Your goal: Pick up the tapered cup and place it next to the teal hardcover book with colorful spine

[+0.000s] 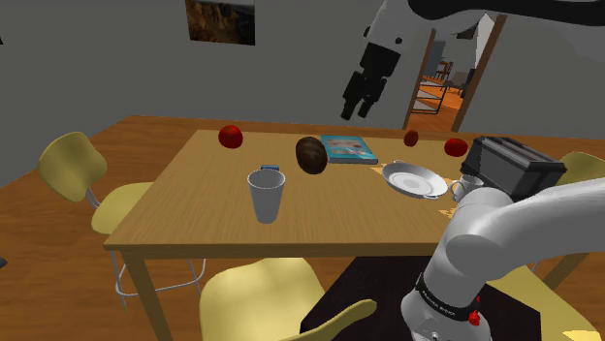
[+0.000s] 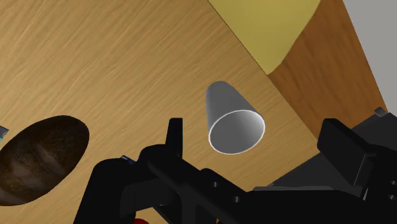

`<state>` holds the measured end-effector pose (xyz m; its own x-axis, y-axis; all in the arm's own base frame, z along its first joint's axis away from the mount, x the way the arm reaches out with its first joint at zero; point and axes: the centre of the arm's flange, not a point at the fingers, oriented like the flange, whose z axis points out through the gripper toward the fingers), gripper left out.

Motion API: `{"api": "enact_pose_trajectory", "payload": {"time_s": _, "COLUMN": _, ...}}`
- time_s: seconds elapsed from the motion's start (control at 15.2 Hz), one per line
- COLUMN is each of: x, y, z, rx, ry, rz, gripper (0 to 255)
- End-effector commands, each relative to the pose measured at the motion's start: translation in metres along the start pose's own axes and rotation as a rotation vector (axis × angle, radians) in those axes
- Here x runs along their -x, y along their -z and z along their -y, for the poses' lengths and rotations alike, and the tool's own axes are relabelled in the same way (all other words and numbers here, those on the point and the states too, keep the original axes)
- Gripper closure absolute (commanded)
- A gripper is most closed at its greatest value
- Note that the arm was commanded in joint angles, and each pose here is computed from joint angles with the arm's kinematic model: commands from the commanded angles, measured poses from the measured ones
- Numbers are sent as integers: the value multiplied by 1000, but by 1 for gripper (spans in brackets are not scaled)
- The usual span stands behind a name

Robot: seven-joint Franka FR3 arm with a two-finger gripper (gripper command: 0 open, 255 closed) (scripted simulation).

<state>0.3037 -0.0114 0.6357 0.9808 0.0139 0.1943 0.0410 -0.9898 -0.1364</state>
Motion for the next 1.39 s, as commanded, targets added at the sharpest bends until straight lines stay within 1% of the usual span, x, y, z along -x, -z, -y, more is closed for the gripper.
{"api": "enact_pose_trajectory", "payload": {"time_s": 0.0, "x": 0, "y": 0, "z": 0, "rx": 0, "ry": 0, "rz": 0, "gripper": 0}}
{"api": "enact_pose_trajectory", "payload": {"time_s": 0.66, "x": -88, "y": -111, "z": 2, "rx": -4, "ry": -54, "rz": 97, "gripper": 0}}
{"api": "enact_pose_trajectory", "payload": {"time_s": 1.32, "x": -164, "y": -229, "z": 0, "rx": -8, "ry": -107, "rz": 193, "gripper": 0}}
